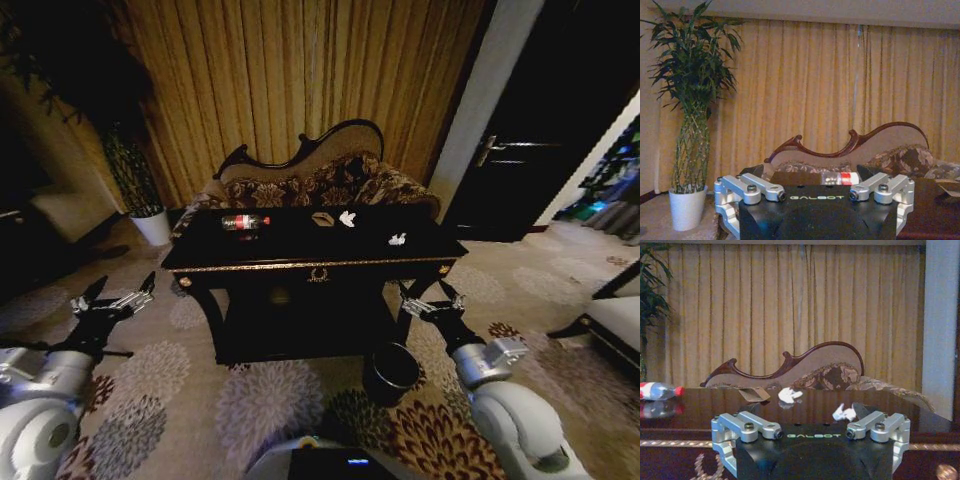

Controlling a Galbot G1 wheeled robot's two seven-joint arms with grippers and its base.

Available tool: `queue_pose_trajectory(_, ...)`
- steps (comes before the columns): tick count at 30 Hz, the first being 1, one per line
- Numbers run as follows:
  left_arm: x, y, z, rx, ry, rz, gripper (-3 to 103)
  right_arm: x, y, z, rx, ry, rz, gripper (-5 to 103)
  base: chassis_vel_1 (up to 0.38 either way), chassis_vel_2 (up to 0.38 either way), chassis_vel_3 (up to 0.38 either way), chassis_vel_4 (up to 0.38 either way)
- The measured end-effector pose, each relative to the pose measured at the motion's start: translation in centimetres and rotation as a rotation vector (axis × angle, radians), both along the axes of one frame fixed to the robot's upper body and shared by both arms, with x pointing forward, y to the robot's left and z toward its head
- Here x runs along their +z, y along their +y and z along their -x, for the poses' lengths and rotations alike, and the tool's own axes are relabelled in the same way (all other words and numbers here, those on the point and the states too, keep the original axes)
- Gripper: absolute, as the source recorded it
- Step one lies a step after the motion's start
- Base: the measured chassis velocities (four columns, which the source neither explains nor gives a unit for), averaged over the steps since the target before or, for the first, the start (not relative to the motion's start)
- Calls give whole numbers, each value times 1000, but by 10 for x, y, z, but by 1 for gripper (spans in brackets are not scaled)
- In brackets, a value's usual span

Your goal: Move to the front of the table and place the trash on the table into the trash bin.

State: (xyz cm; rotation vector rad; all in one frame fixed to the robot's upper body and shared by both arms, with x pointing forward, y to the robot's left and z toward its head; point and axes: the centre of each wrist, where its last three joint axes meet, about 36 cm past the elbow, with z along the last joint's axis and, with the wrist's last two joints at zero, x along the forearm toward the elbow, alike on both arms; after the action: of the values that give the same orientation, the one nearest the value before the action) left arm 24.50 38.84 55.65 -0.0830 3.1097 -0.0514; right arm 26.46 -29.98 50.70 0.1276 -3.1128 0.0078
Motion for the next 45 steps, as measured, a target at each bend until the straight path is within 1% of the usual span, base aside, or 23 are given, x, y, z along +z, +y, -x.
queue_pose_trajectory(19,0,0,1,0,-4,1,100,-2,1,0,5,-11,-3,100,-195,191,195,-203)
queue_pose_trajectory(21,3,-2,1,1,0,4,100,2,2,0,31,-18,-50,100,-148,157,150,-153)
queue_pose_trajectory(23,4,-2,1,2,1,4,100,3,3,0,35,-20,-61,100,-117,74,87,-128)
queue_pose_trajectory(27,5,-2,1,3,-1,3,100,1,3,-2,38,-16,-64,100,-24,35,33,-27)
queue_pose_trajectory(37,5,-1,1,7,-2,1,100,1,1,-9,3,44,-60,100,0,0,0,0)
queue_pose_trajectory(45,5,-1,1,6,-2,0,100,1,-1,-12,-2,46,-57,100,0,0,0,0)
